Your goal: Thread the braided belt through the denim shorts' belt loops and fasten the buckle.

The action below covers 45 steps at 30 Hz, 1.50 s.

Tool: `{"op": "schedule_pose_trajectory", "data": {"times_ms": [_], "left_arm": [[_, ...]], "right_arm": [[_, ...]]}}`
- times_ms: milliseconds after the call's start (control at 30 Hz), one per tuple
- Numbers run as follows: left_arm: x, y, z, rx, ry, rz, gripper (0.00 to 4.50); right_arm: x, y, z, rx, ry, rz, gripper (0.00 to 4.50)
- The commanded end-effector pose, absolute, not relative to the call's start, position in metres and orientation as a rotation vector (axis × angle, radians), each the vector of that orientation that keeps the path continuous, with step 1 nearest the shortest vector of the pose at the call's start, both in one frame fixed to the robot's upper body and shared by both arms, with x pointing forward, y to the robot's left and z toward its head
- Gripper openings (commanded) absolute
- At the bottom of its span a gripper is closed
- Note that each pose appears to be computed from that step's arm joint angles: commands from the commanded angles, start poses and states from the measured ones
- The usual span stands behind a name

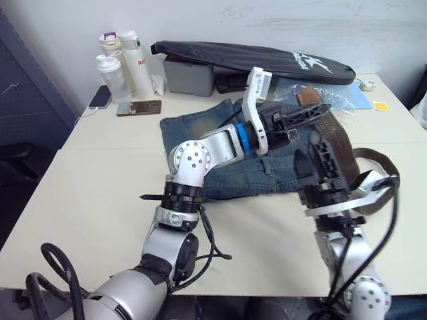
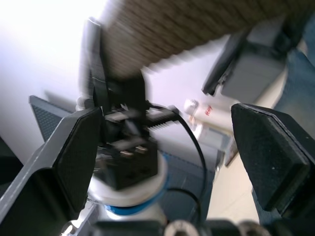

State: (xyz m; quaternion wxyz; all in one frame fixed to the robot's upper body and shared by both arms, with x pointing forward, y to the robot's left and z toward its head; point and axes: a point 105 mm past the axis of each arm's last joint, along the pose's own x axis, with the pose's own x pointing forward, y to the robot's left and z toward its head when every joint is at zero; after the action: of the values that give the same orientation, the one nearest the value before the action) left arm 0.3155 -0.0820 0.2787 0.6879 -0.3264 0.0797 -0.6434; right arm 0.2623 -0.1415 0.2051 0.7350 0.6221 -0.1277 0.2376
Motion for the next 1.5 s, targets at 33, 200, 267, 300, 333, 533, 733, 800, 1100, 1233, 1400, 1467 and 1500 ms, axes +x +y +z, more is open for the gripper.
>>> {"op": "schedule_pose_trajectory", "data": {"times_ms": [33,200,267,300,333,533,733,800,1100,1233,1400,1467,1500], "left_arm": [[0.304,-0.088,0.288,-0.785,0.146,-1.489,0.00],[0.308,-0.086,0.285,-0.787,0.152,-1.455,0.00],[0.311,-0.085,0.282,-0.768,0.162,-1.438,0.00],[0.311,-0.086,0.281,-0.761,0.165,-1.434,0.00],[0.311,-0.086,0.281,-0.750,0.169,-1.436,0.00],[0.313,-0.088,0.279,-0.739,0.171,-1.427,0.00],[0.316,-0.089,0.276,-0.707,0.168,-1.417,0.00],[0.319,-0.089,0.276,-0.701,0.164,-1.408,0.00],[0.319,-0.090,0.273,-0.689,0.167,-1.404,0.00],[0.319,-0.090,0.272,-0.690,0.169,-1.400,0.00],[0.317,-0.082,0.273,-0.691,0.169,-1.421,0.00],[0.319,-0.075,0.277,-0.653,0.141,-1.429,0.98],[0.322,-0.072,0.277,-0.619,0.128,-1.423,1.29]], "right_arm": [[0.265,-0.150,0.219,1.369,-0.390,0.520,4.43],[0.262,-0.158,0.232,1.368,-0.507,0.529,4.43],[0.259,-0.160,0.235,1.360,-0.543,0.531,4.43],[0.259,-0.161,0.236,1.360,-0.556,0.530,4.43],[0.258,-0.163,0.238,1.361,-0.579,0.530,4.43],[0.255,-0.170,0.237,1.356,-0.618,0.504,4.43],[0.253,-0.166,0.238,1.324,-0.610,0.538,4.19],[0.252,-0.167,0.239,1.323,-0.616,0.539,3.57],[0.250,-0.165,0.240,1.318,-0.615,0.545,0.01],[0.250,-0.167,0.239,1.312,-0.620,0.534,0.01],[0.251,-0.175,0.241,1.272,-0.634,0.515,0.01],[0.250,-0.179,0.243,1.232,-0.633,0.514,0.00],[0.250,-0.182,0.243,1.216,-0.632,0.505,0.00]]}}
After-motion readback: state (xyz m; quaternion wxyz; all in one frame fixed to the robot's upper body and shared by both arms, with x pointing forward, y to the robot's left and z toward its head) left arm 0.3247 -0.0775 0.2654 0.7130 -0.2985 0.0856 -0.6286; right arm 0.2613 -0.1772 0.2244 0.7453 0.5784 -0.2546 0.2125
